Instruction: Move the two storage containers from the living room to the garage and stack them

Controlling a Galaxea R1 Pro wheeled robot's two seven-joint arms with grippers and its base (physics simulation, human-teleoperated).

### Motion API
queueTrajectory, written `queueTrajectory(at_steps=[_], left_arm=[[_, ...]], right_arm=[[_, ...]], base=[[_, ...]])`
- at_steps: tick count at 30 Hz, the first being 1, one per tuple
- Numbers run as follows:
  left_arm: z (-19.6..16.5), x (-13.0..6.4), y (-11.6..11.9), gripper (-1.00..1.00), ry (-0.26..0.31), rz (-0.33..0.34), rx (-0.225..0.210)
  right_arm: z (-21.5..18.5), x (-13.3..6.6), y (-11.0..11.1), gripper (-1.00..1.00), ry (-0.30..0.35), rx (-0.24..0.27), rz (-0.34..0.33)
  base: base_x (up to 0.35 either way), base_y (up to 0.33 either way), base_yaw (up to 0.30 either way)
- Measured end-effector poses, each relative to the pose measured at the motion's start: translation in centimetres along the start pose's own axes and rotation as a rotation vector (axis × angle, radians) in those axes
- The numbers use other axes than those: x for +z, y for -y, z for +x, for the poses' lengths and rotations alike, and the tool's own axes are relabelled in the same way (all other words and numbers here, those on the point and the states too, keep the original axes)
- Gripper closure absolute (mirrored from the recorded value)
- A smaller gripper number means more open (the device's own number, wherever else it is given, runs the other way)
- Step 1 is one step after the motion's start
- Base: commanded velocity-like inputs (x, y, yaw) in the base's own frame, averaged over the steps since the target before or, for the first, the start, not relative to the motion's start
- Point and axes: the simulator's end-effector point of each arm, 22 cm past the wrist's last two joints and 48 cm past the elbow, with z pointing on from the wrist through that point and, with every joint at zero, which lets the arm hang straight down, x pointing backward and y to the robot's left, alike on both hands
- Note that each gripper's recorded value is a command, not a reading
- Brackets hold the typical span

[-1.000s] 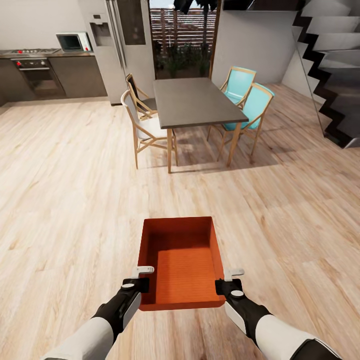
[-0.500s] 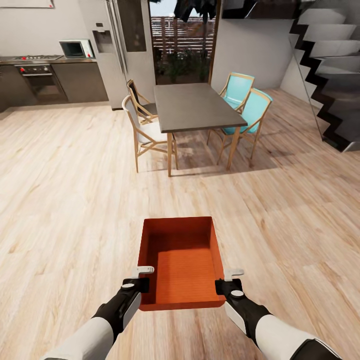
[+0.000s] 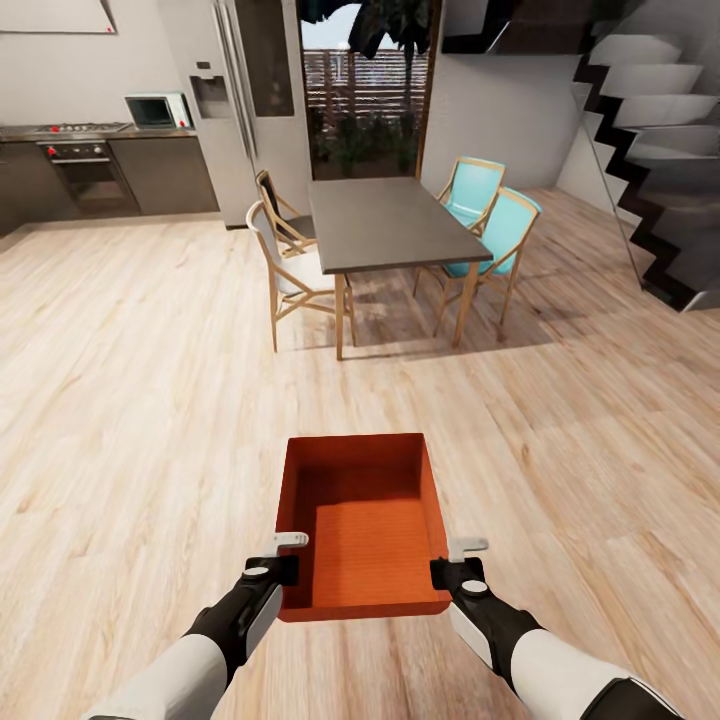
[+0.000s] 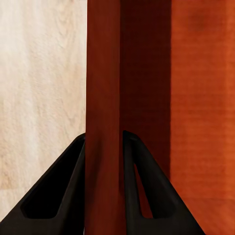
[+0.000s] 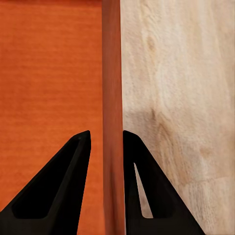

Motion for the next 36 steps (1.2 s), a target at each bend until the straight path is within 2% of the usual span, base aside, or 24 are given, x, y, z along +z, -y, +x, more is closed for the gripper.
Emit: queueTrajectory(at_steps=[36], left_arm=[[-2.2, -1.3, 0.0, 1.0, 0.044, 0.001, -0.003]], right_arm=[[-2.4, -1.1, 0.3, 1.0, 0.044, 0.003, 0.003]], base=[[0.0, 0.0, 0.0]])
